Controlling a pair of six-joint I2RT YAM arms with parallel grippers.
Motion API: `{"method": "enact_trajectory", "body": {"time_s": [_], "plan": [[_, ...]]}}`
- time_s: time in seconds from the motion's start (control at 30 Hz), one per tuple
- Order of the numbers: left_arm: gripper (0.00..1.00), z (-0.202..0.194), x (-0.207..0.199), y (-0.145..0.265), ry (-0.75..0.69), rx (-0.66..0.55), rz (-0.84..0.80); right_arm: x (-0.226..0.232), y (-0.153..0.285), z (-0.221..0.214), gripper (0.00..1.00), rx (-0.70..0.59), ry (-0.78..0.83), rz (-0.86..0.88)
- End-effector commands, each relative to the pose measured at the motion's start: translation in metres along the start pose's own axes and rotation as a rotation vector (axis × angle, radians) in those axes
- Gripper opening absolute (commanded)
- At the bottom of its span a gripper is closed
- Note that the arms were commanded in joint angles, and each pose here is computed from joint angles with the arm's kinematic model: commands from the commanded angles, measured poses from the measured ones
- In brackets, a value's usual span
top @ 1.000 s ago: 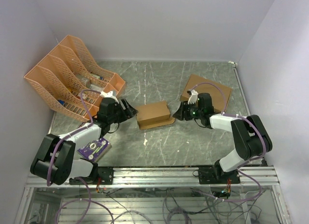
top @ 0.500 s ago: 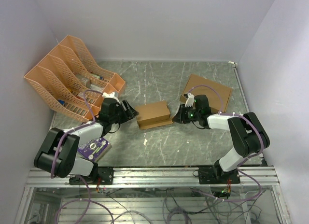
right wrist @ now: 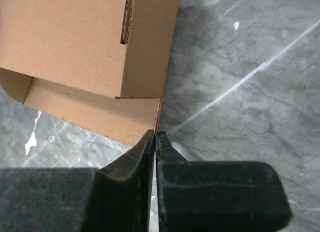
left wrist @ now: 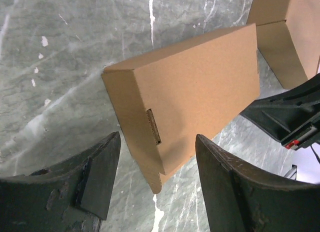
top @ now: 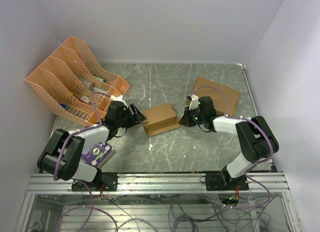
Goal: Fold the paper box
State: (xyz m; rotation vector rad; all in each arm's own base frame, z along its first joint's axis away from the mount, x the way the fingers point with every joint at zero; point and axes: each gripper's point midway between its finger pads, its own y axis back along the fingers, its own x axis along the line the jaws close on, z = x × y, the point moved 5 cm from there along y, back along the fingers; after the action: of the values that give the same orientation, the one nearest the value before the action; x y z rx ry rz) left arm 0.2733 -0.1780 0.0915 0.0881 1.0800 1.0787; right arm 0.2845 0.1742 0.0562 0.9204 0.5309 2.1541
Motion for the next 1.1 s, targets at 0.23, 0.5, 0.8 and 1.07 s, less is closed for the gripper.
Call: {"method": "enact_trajectory", "body": {"time_s": [0.23, 0.5, 0.8, 1.07], "plan": [[0.73, 0.031, -0.013, 0.026, -0.275, -0.070, 0.090, -0.003, -0.003, 0.018, 0.05, -0.009, 0.038, -0.041], [0.79, 0.082, -0.042, 0.012, -0.530, -0.084, 0.102, -0.006, -0.009, 0.021, 0.05, 0.018, 0.034, -0.046], [0.79, 0.077, -0.046, -0.052, -0.576, 0.064, -0.030, -0.006, -0.009, 0.027, 0.06, 0.016, 0.052, -0.050], [0.78, 0.065, -0.034, -0.065, -0.583, 0.161, 0.006, -0.001, -0.011, 0.030, 0.08, 0.018, 0.095, -0.044]]}}
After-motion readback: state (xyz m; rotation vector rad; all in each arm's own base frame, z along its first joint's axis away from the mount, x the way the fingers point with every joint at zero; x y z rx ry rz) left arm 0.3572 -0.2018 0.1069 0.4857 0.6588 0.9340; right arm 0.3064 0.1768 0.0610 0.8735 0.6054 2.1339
